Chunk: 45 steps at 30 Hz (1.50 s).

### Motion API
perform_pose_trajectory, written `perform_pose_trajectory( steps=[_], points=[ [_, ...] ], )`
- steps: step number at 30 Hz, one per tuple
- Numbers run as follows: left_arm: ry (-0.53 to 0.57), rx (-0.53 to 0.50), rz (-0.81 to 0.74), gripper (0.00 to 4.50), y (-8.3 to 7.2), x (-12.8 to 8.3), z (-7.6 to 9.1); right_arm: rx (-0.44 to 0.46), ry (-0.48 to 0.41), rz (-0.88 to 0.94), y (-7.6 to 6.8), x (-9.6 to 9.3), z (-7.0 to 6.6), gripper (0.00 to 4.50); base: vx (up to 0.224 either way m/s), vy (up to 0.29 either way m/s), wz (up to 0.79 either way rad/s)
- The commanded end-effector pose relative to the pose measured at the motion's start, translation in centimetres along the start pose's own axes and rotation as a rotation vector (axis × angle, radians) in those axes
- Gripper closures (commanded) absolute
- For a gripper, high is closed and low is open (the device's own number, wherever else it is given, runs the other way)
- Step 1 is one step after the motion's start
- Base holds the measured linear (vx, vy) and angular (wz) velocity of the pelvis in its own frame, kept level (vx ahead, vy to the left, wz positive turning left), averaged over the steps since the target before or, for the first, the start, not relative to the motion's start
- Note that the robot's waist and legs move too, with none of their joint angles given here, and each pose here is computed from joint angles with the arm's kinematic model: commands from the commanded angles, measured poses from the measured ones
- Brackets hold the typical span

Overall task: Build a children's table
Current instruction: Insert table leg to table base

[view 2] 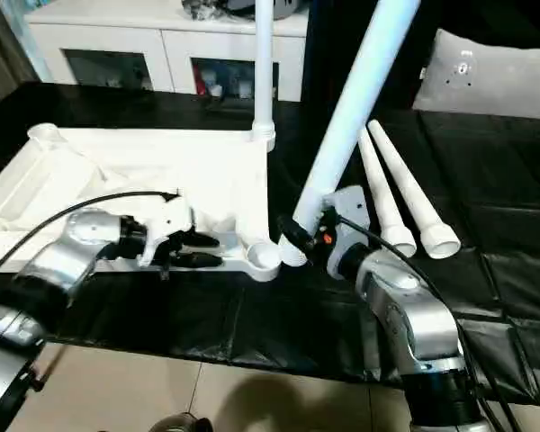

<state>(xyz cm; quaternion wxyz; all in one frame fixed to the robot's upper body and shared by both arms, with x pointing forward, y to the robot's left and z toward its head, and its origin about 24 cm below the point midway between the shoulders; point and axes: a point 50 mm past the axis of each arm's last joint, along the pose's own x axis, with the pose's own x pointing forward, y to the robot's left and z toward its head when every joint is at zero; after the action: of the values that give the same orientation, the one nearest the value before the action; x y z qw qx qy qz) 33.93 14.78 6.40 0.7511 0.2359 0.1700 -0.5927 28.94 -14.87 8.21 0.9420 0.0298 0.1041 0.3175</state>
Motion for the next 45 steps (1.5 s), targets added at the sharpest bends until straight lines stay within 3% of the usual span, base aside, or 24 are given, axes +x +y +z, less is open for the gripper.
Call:
perform_pose_trajectory(
  steps=[1,4,7,10,12,15,18,22,32,36,45],
  points=[
    [0.04,0.01,-0.032,3.3,0.2,0.0,0.0,-0.001,-0.026,0.008,0.1,-0.3,0.4,2.61,0.0,0.0,0.0],
    [0.064,0.015,-0.059,3.74,0.1,0.0,-0.3,-0.003,-0.026,0.008,0.1,-0.4,0.4,2.61,0.0,0.0,0.0],
    [0.056,0.015,-0.057,3.75,0.3,-0.1,-0.3,0.0,-0.027,0.008,0.0,-0.4,0.5,2.61,0.0,0.0,0.0],
    [0.059,0.017,-0.079,4.16,0.2,0.0,-0.3,-0.001,-0.024,0.013,0.0,-0.4,0.5,2.61,0.0,0.0,0.0],
    [0.061,0.018,-0.081,4.14,0.2,0.0,-0.3,-0.001,-0.023,0.016,0.1,-0.3,0.5,2.61,0.0,0.0,0.0],
    [0.028,0.013,-0.089,4.47,0.2,0.0,0.0,-0.025,-0.017,0.056,0.4,0.0,0.9,2.61,0.0,0.0,0.0],
    [0.014,0.014,-0.125,4.47,-0.1,0.0,0.1,-0.084,-0.004,0.128,1.2,0.4,1.2,2.61,0.0,0.0,0.0],
    [0.003,0.032,-0.157,4.5,-1.0,0.5,0.0,-0.056,0.02,0.22,2.0,0.5,1.3,2.61,0.0,0.0,0.0],
    [-0.026,0.077,-0.174,4.5,-2.2,0.9,0.3,-0.092,0.122,0.266,1.9,1.3,0.5,2.61,0.0,0.0,0.0],
    [-0.016,0.089,-0.164,4.5,-2.3,0.7,0.3,-0.094,0.221,0.301,2.2,1.2,-0.5,2.61,0.0,0.0,0.0],
    [0.002,0.123,-0.183,4.5,-2.4,0.3,0.5,-0.087,0.269,0.303,1.6,1.0,-0.7,2.61,0.0,0.0,0.0]
  ],
)
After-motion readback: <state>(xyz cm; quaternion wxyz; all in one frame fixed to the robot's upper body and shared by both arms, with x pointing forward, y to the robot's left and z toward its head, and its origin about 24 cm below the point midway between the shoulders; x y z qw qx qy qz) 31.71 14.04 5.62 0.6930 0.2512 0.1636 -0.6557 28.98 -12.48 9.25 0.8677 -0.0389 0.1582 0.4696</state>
